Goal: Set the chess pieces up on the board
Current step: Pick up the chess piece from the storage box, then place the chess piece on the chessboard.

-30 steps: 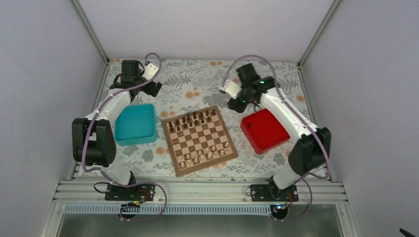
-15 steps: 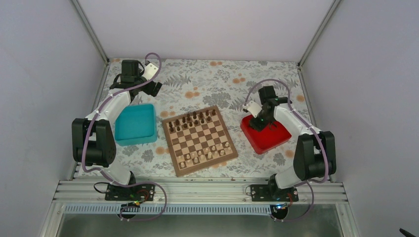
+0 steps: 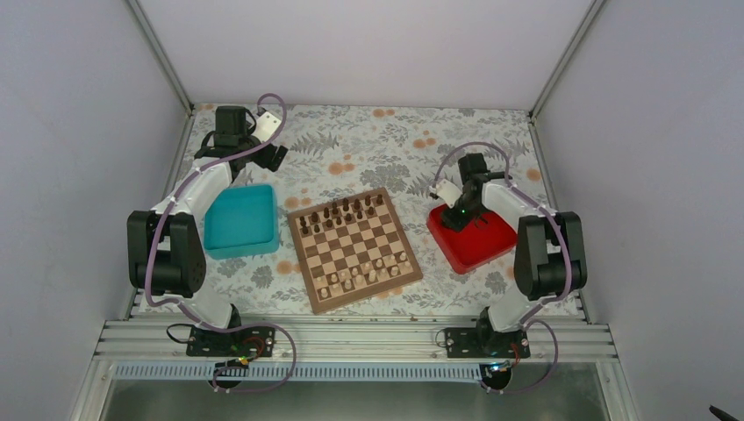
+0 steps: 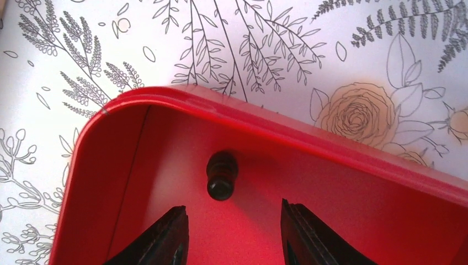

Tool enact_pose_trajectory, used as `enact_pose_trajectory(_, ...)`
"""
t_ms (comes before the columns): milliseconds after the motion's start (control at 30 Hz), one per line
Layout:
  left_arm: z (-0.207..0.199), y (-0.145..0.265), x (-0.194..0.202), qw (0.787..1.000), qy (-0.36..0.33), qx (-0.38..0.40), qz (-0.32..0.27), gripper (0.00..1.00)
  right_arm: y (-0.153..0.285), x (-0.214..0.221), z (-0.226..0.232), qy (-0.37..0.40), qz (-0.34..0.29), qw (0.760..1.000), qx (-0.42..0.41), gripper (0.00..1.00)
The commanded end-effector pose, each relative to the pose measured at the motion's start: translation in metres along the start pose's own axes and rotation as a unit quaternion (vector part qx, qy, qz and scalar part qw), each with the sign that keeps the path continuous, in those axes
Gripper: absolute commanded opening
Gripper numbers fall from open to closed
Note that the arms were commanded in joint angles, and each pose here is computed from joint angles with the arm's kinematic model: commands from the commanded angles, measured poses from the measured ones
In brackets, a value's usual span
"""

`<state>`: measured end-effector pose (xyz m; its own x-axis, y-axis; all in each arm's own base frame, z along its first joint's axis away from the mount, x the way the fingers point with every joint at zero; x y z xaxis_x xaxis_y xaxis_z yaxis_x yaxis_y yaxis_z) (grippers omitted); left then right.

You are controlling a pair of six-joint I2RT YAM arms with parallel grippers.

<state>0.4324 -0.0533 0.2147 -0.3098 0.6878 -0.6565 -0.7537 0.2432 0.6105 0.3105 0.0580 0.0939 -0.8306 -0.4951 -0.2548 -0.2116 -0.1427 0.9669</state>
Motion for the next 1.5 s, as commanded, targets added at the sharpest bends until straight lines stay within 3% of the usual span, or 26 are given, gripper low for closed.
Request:
enact_pose_trajectory(0, 0.006, 0.009, -0.009, 1.0, -0.002, -0.016, -0.017, 1.0, 0.001, -0.014, -0.003, 0.01, -0.023, 1.0, -0.012, 0.45)
enact_pose_trajectory(300, 0.005, 0.007, -0.008, 1.0, -0.002, -0.014, -0.016, 1.0, -0.017, -0.014, -0.002, 0.008, -0.008, 0.999, -0.038, 0.41)
enact_pose_trajectory(500, 0.005, 0.007, -0.007, 1.0, -0.004, -0.015, -0.014, 1.0, -0.018, -0.014, -0.002, 0.008, -0.004, 0.999, -0.039, 0.2)
enact_pose_trajectory(633, 0.005, 0.006, -0.007, 1.0, -0.004, -0.015, -0.015, 1.0, -0.002, -0.018, -0.003, 0.012, -0.015, 0.999, -0.027, 0.13)
enact_pose_trajectory(1067, 0.004, 0.008, -0.009, 1.0, -0.004, -0.012, -0.02, 1.0, 0.1, -0.062, 0.008, 0.051, -0.06, 0.997, 0.016, 0.11)
enact_pose_trajectory(1300, 0.006, 0.012, -0.011, 1.0, -0.004, -0.018, -0.023, 1.0, 0.095, -0.09, 0.056, 0.104, -0.064, 0.992, -0.022, 0.12)
enact_pose_trajectory(1467, 0.007, 0.015, -0.013, 0.999, -0.004, -0.021, -0.024, 1.0, 0.065, -0.105, 0.086, 0.132, -0.05, 0.989, -0.047, 0.13)
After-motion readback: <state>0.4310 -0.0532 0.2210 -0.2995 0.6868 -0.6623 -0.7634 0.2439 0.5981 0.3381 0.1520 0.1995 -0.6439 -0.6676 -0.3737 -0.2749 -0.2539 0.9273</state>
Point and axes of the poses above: each gripper's point midway between its finger pads, its own y axis back along the fingers, its own z axis along the line the jaws close on, x = y × z, the point moved 5 cm from there along y, back along the fingers, and after that the axes turned 15 degrees about -y, right-handed, at the moved point
